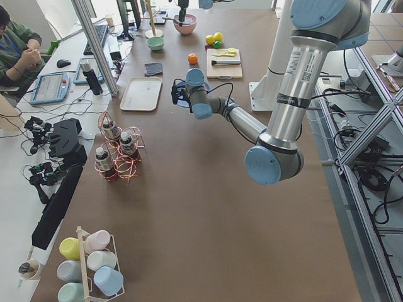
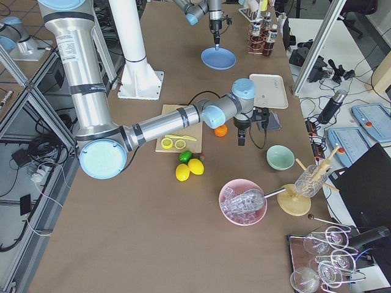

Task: Pick orange to plate
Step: 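Hold the left gripper beside the blue plate while the right gripper reaches toward the orange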

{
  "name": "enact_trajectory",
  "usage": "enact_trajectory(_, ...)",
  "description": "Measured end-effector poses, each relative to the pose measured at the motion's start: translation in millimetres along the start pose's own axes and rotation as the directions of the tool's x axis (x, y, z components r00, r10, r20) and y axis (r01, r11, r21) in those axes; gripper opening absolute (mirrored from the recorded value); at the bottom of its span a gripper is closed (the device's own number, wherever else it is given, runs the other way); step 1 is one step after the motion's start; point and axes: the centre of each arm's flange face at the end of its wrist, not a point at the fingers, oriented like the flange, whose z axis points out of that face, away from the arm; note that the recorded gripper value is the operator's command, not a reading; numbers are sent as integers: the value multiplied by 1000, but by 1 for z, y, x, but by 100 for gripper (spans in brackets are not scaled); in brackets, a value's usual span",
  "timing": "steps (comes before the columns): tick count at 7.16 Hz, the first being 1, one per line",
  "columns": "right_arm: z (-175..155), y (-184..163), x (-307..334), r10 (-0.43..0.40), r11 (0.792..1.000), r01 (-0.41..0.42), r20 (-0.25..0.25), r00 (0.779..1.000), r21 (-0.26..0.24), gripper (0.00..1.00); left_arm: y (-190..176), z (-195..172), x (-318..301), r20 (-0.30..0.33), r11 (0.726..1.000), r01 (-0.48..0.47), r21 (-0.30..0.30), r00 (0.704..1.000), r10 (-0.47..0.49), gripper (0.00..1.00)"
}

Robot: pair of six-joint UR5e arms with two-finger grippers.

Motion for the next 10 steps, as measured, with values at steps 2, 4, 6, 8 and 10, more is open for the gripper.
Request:
enact_trajectory(2, 19, 10, -30, -4, 1000, 4, -5, 1000, -13, 100, 38, 43, 56, 31, 999, 6, 39, 999, -8, 0)
enact_trajectory(4, 33, 22, -48, 3, 1000, -3, 6, 1000, -23, 100, 65, 86, 79, 82, 997, -7, 81, 997, 0, 0)
enact_trajectory(6, 50, 37, -70, 8, 1000, -8, 7, 1000, -14, 100, 69, 103, 89, 99, 995, -14, 96, 995, 4, 98)
enact_trajectory(8, 69, 52, -93, -11, 1000, 11, -13, 1000, -7, 100, 59, 100, 92, 91, 990, -3, 140, 996, -10, 98)
enact_trajectory(10, 95, 71, -118, -29, 1000, 30, -44, 999, 3, 100, 45, 90, 92, 84, 985, 9, 172, 996, -23, 98)
